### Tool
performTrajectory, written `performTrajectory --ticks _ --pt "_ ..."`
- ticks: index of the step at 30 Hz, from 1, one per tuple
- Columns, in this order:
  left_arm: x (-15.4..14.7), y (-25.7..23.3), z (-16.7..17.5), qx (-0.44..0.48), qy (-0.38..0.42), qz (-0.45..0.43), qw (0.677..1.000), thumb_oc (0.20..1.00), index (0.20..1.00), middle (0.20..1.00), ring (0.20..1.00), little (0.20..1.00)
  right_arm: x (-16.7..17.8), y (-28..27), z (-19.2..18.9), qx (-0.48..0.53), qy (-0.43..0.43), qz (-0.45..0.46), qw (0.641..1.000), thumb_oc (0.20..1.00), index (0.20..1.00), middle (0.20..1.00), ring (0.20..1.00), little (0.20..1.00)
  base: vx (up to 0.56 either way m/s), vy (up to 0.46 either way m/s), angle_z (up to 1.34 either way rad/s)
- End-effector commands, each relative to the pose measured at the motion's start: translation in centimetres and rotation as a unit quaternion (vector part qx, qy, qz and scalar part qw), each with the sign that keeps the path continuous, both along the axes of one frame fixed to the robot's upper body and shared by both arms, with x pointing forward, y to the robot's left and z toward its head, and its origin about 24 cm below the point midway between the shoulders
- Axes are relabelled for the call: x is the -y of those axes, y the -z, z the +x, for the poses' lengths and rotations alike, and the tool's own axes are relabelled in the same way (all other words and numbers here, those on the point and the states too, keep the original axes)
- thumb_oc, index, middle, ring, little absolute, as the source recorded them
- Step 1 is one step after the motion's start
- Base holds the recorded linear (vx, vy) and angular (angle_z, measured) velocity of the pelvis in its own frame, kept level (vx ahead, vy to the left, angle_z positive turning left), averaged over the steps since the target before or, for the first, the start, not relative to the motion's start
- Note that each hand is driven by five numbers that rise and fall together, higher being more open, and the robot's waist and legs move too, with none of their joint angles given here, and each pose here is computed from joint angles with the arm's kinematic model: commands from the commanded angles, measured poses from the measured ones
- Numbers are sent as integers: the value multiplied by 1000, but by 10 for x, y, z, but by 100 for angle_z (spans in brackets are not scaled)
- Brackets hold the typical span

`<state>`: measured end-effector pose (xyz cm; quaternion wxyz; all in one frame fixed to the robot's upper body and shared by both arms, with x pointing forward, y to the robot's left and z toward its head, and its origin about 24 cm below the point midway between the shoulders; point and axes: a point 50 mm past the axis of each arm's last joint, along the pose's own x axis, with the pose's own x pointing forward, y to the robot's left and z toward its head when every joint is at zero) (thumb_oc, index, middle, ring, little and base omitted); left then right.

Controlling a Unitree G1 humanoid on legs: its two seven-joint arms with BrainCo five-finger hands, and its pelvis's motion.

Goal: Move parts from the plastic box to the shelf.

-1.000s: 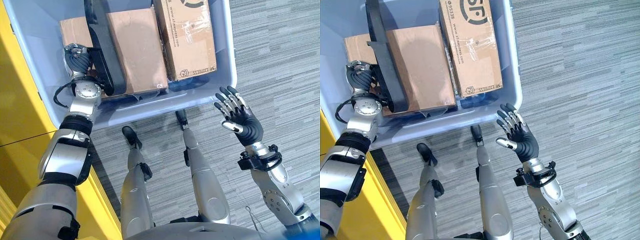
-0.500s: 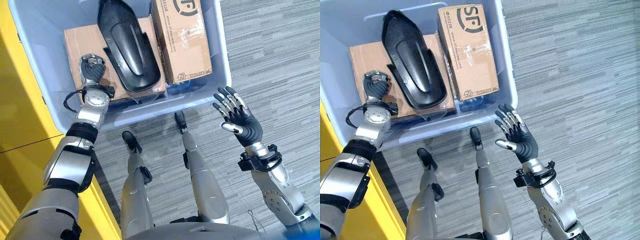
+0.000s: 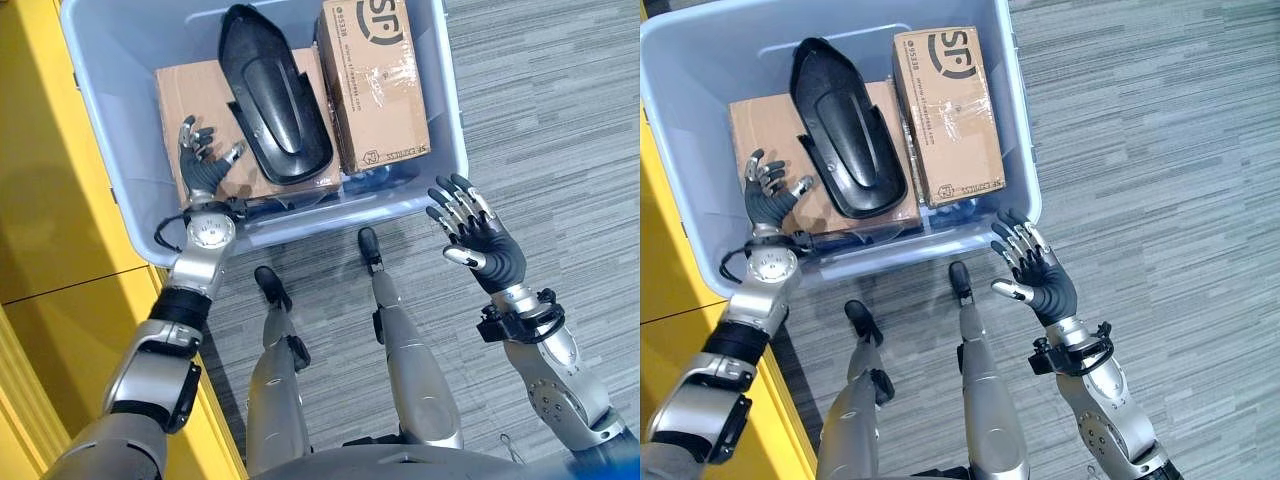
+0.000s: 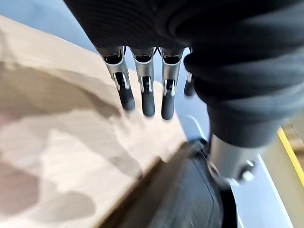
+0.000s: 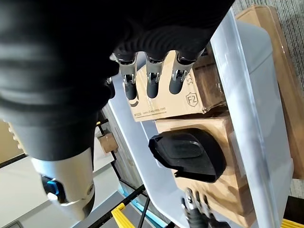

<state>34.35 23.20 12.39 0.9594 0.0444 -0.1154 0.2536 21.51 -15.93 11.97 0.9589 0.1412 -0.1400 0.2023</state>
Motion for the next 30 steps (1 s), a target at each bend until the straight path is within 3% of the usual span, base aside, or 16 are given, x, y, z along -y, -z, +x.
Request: performTrajectory --ticks 1,13,22,30 --pt "-10 -16 -4 78 -10 -87 993 1000 1000 1000 1000 1000 10 -9 -7 24 33 1 999 1000 1000 1000 1000 1000 0 0 0" --pt "8 13 -15 73 22 -227 971 1000 1000 1000 1000 1000 5 -6 -3 10 44 -1 999 1000 1000 1000 1000 1000 0 0 0" --pt "24 31 -19 44 47 -267 962 1000 1000 1000 1000 1000 1 -4 -3 -2 43 0 999 1000 1000 1000 1000 1000 -18 -22 -1" --pt "23 30 -19 40 40 -243 968 1000 1000 1000 1000 1000 3 -4 -3 -6 45 -6 999 1000 1000 1000 1000 1000 19 -26 -3"
